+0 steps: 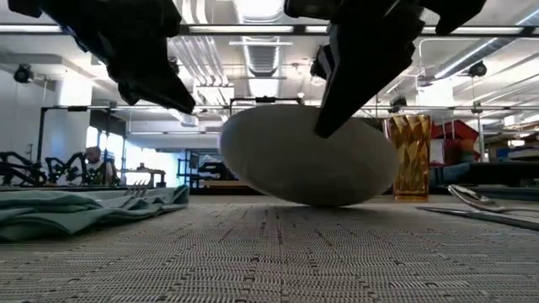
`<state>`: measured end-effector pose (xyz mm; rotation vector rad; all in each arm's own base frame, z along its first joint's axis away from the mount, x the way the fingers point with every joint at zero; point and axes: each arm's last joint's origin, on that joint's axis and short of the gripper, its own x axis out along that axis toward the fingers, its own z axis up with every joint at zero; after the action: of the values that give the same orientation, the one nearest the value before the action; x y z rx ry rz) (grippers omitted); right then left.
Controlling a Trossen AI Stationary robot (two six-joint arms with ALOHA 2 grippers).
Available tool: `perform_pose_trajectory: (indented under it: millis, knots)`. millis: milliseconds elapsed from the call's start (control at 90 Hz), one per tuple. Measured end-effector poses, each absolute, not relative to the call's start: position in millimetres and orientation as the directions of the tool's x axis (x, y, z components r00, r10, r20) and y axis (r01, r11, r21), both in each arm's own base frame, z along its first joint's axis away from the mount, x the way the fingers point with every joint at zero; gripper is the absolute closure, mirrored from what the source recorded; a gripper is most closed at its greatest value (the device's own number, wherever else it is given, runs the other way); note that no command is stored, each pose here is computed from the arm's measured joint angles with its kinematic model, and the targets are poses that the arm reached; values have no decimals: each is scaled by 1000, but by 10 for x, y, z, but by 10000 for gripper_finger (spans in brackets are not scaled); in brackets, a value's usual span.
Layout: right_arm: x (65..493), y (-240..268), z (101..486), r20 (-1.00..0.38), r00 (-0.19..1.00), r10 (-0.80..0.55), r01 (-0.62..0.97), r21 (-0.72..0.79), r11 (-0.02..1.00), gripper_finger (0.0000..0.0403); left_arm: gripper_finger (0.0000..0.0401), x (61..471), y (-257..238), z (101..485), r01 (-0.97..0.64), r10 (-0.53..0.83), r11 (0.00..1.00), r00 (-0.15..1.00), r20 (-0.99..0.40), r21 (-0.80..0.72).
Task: Set table place
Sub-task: Put the plate on the table mat to the left of the table knife
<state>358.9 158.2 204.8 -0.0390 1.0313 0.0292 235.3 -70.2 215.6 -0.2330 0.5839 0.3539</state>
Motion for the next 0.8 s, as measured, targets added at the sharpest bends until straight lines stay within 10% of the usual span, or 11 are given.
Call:
perform_pose_trajectory:
  millis: [500,800]
  knots:
    - [3671,1742,1779,-867,494,71,-73,41,997,398,328,2362,-705,2163,-387,256,914,783,-566,-123]
    - [3696,1763,1740,-863,495,105,-46,95,994,327,328,2360,-705,2161,-383,255,916,782,-568,-116]
